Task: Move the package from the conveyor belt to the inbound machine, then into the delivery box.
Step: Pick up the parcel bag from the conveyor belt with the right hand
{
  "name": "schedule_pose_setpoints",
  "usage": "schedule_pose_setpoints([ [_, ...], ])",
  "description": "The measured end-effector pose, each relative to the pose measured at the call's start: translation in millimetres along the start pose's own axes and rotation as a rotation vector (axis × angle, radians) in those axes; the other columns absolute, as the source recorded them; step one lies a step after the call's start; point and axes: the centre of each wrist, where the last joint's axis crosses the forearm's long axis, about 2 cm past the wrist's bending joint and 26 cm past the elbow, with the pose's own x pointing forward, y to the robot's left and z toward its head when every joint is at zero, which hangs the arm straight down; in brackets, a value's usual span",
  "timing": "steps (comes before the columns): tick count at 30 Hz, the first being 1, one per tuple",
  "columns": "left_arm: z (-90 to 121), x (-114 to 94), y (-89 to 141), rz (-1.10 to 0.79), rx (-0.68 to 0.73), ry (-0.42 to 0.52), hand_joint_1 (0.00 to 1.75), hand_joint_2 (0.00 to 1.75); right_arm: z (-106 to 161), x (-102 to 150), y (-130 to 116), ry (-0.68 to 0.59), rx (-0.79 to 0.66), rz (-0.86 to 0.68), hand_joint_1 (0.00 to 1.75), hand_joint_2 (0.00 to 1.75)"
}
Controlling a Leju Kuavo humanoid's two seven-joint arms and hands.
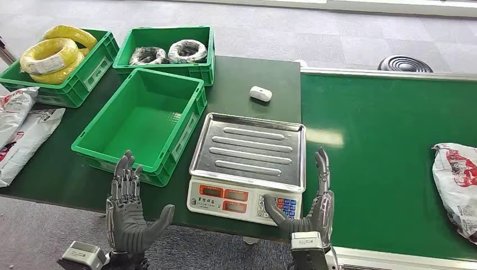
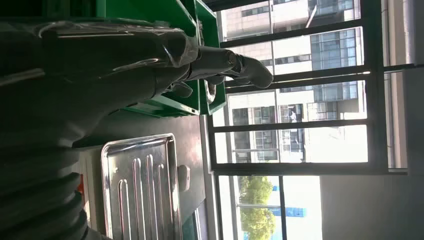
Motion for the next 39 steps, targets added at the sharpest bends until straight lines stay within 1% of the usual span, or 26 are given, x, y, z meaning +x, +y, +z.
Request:
schedule_pose_setpoints([
  [8,3,-4,-1,0.009,0.006,0.019,0.00,1.75,0,0,0,0.001,0.009,0.010,0.00,1.75],
  [10,3,-4,-1,0.011,0.006,0.022,0.00,1.75,0,0,0,-0.008,0.014,0.047,0.00,1.75],
  [11,4,-4,-1,0.012,0.008,0.023,0.00,1.75,-1,1,-1,-0.018,0.018,0.099,0.00,1.75],
  [13,4,-5,0,0.018,0.013,0.026,0.00,1.75,-3,2,-6,-0.058,0.031,0.293,0.00,1.75],
  [15,5,-5,1,0.022,0.014,0.028,0.00,1.75,-8,2,-16,-0.111,0.033,0.559,0.00,1.75],
  [17,6,-5,2,0.026,0.008,0.029,0.00,1.75,-15,-2,-32,-0.134,0.024,0.816,0.00,1.75],
  [18,6,-5,2,0.028,0.003,0.029,0.00,1.75,-19,-6,-44,-0.125,0.013,0.927,0.00,1.75],
  [20,6,-6,3,0.033,-0.007,0.030,0.00,1.75,-27,-21,-77,-0.055,-0.027,1.094,0.00,1.75],
  [23,7,-7,6,0.035,-0.012,0.035,0.00,1.75,-40,-46,-141,0.131,-0.123,1.281,0.00,1.75],
  [25,7,-8,9,0.036,-0.009,0.039,0.00,1.75,-54,-65,-173,0.257,-0.157,1.385,0.00,1.75],
  [28,7,-10,11,0.039,-0.008,0.045,0.00,1.75,-73,-100,-211,0.393,-0.090,1.514,0.00,1.75],
  [30,8,-11,13,0.040,-0.007,0.051,0.00,1.75,-84,-122,-237,0.471,-0.037,1.572,0.00,1.75],
  [32,9,-13,15,0.042,-0.008,0.057,0.00,1.75,-96,-139,-258,0.558,0.028,1.600,0.00,1.75],
  [34,8,-14,18,0.044,-0.015,0.059,0.00,1.75,-103,-156,-273,0.652,0.114,1.604,0.00,1.75],
  [36,7,-16,20,0.044,-0.020,0.061,0.00,1.75,-106,-170,-282,0.742,0.193,1.592,0.00,1.75],
  [39,6,-18,24,0.037,-0.022,0.062,0.00,1.75,-108,-185,-288,0.860,0.282,1.556,0.00,1.75],
])
